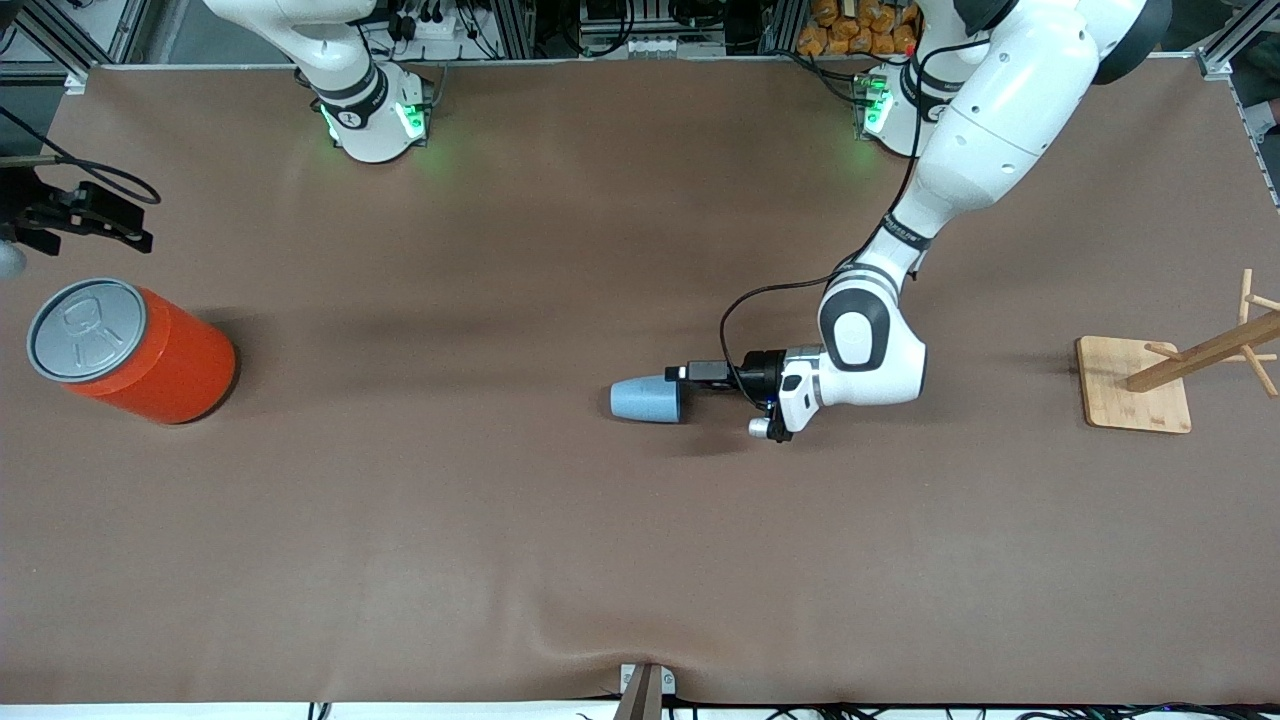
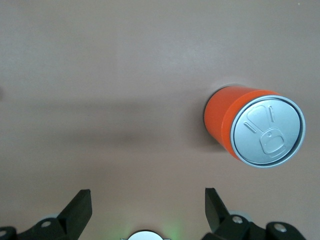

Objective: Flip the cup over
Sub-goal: 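Retract the right gripper while the left gripper reaches the cup, then grasp the blue cup's base with the left gripper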

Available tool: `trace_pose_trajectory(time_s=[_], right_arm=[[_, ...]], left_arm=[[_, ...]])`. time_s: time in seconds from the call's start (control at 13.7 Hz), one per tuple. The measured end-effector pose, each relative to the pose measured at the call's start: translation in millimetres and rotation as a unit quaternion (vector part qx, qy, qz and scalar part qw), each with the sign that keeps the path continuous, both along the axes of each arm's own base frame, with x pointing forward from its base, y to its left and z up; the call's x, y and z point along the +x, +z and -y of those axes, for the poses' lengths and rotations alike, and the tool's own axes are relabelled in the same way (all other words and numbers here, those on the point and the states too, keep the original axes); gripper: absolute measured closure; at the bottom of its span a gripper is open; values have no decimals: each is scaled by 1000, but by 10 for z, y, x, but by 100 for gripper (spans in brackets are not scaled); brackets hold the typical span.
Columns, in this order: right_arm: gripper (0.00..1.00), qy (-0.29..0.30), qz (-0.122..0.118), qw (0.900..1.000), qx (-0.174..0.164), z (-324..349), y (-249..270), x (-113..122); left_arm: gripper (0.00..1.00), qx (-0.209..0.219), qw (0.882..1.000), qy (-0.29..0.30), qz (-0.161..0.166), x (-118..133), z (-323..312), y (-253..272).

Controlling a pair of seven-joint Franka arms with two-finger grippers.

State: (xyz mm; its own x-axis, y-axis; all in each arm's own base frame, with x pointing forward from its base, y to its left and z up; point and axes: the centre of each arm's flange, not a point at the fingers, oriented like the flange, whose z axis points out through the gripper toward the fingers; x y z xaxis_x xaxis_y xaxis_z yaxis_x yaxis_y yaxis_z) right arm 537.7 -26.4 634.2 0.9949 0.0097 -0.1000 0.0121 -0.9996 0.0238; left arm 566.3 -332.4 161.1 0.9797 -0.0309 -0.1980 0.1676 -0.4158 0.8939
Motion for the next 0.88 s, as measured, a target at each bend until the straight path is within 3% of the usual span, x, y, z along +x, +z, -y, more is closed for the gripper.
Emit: trace_pose_trajectory(time_s=[0.22, 0.51, 0.88], right_arm=[[0, -47, -11, 999, -3, 0, -18, -27], [0, -50, -20, 999, -3, -42, -32, -47], [0, -41, -18, 999, 8, -163, -27, -38]], left_arm=[[0, 2, 1000, 3, -5, 13, 101, -168], [6, 5, 1000, 10, 4, 94, 201, -248], [63, 5, 1000, 13, 7, 125, 202, -228]])
